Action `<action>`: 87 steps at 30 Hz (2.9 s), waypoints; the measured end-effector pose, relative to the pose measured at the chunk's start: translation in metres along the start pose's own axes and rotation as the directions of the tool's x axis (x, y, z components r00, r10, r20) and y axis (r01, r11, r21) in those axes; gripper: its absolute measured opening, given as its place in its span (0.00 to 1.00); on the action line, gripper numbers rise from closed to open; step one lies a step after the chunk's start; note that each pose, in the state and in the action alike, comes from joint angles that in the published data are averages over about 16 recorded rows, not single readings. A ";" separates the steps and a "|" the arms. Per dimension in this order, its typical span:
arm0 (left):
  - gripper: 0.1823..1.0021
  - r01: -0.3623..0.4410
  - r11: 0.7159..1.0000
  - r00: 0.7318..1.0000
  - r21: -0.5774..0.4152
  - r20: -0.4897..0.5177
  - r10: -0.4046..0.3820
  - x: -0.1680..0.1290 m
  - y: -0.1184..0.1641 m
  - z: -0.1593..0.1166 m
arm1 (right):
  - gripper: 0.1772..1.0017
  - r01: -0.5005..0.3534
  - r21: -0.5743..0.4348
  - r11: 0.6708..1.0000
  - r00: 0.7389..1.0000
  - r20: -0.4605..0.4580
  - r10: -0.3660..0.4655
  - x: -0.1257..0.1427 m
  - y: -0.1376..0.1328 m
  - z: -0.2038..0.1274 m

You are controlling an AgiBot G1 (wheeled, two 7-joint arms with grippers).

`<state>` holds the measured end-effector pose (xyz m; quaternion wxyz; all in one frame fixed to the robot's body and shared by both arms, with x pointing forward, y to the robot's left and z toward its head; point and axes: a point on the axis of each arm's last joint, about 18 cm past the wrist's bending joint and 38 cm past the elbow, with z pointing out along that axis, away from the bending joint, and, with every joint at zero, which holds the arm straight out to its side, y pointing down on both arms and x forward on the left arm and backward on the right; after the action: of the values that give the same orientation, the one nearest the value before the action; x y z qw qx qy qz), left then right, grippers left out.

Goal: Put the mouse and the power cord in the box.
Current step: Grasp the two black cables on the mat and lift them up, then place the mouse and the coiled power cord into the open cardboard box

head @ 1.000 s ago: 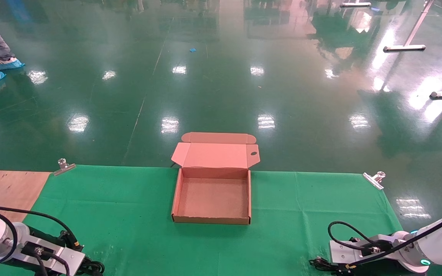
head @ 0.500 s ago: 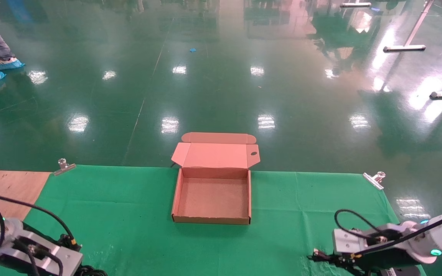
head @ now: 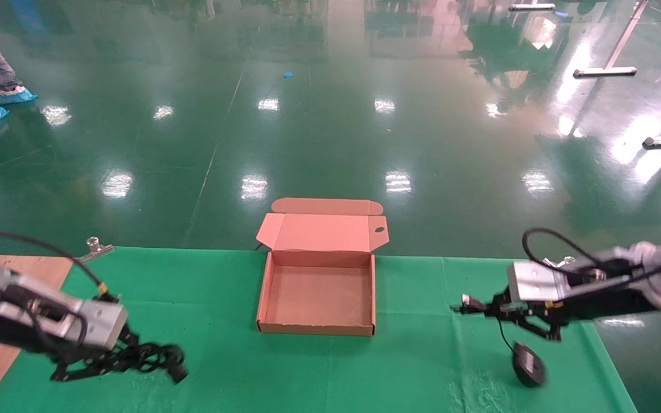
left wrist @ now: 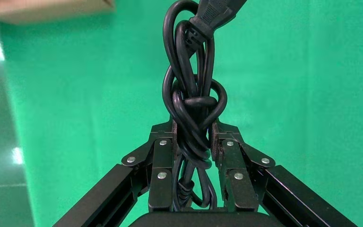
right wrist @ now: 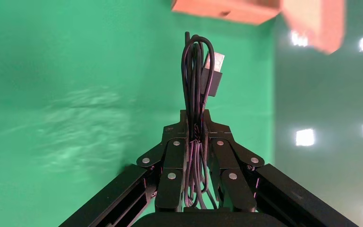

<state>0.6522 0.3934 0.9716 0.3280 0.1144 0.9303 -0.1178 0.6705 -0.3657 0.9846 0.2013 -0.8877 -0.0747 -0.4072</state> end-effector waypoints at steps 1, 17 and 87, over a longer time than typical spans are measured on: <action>0.15 0.000 1.000 1.000 0.005 0.012 0.000 -0.006 -0.004 -0.004 | 0.06 0.013 0.003 1.000 1.000 -0.008 -0.013 0.005 -0.006 -0.004; 0.15 -0.082 0.996 0.961 -0.029 0.261 0.087 -0.112 -0.091 -0.051 | 0.06 0.144 0.091 0.985 0.973 -0.194 -0.124 0.087 -0.129 -0.029; 0.15 -0.235 0.971 0.769 -0.033 0.605 0.206 -0.077 -0.197 0.206 | 0.06 0.063 0.171 0.983 0.975 -0.220 -0.024 0.101 -0.100 -0.055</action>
<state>0.7732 0.1360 0.8930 0.6165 0.1866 0.7538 -0.1297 0.6695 -0.3015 1.1228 0.2772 -0.8146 -0.1078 -0.4979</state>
